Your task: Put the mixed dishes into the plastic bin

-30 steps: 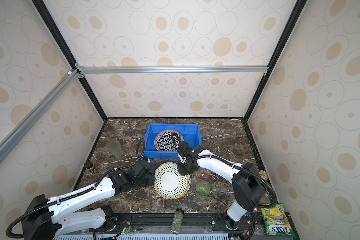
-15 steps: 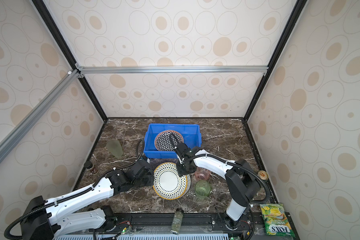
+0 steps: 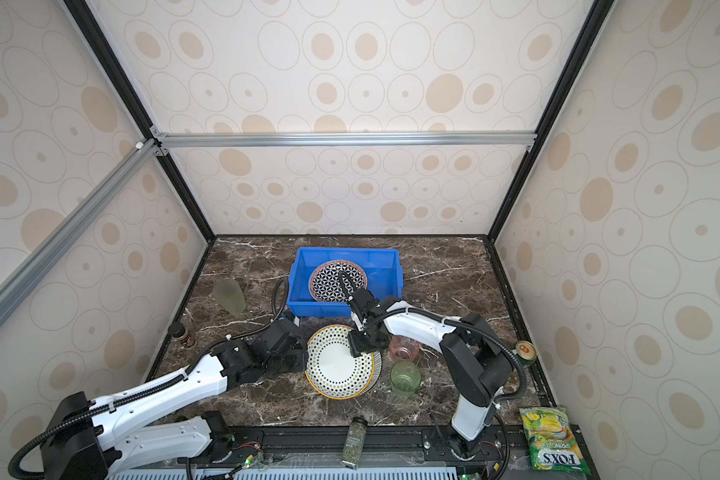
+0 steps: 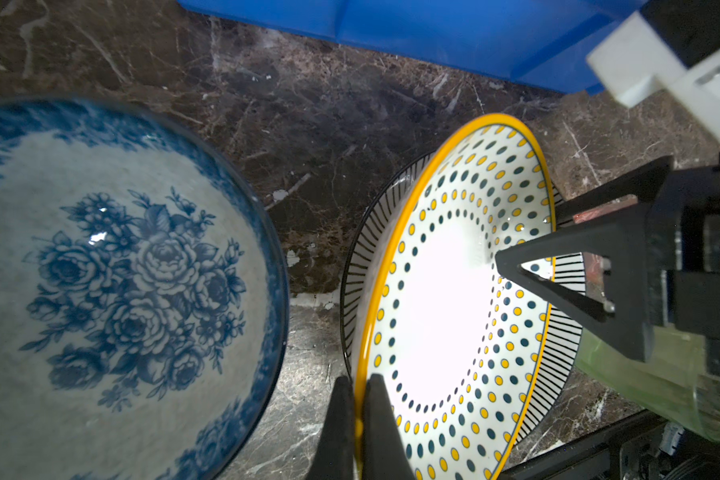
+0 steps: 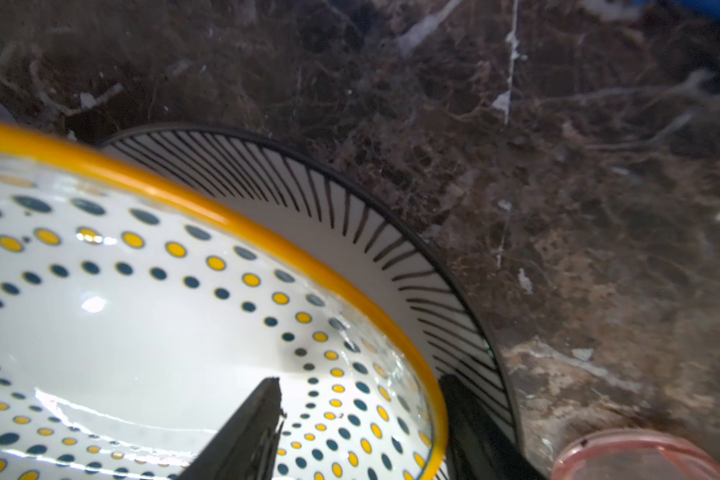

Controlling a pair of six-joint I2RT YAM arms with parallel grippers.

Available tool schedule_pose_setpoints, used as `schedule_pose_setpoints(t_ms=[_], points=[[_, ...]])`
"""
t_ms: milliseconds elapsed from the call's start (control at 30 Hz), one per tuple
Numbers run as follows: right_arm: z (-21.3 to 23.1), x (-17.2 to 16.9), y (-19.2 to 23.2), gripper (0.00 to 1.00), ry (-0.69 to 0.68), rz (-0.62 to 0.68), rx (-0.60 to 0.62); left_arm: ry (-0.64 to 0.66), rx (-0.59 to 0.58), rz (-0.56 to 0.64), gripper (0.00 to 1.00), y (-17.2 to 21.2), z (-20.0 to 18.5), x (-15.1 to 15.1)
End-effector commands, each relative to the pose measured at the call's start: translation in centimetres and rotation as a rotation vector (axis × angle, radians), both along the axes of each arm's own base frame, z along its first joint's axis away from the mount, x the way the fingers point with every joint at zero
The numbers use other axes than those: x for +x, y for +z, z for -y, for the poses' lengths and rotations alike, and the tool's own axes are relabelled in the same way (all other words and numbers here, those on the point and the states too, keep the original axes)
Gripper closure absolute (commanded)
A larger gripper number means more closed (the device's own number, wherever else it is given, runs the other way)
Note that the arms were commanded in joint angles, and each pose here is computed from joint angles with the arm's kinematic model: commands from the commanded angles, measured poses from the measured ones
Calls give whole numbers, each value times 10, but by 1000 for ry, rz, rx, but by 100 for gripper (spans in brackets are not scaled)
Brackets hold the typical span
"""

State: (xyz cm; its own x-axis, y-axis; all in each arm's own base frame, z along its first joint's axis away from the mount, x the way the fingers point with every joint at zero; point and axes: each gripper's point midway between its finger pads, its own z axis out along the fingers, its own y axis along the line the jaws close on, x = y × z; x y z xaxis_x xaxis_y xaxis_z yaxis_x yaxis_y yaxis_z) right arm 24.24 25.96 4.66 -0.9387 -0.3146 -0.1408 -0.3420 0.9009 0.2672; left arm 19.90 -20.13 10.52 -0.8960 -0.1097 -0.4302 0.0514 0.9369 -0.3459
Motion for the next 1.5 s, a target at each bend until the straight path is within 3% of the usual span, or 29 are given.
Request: schedule_pose_setpoints(t_ms=[0, 100, 300, 567, 800, 1033, 1467], points=[[3, -3, -11, 39, -21, -38, -2, -33, -11, 13, 100, 10, 5, 1], [2, -5, -15, 44, -23, -51, 9, -37, -19, 12, 100, 10, 7, 1], [-1, -8, -25, 65, -50, -89, 42, -43, -23, 4, 100, 7, 8, -1], [3, -6, -28, 100, -70, -93, 33, -43, -33, 2, 100, 6, 10, 0], [7, -7, -32, 100, -71, -98, 13, -42, -73, 4, 100, 8, 16, 0], [12, -8, -37, 100, -80, -99, -4, -46, -98, -12, 82, 9, 18, -3], [14, -8, -43, 100, -84, -109, -14, -38, -59, -69, 68, 2, 9, -14]])
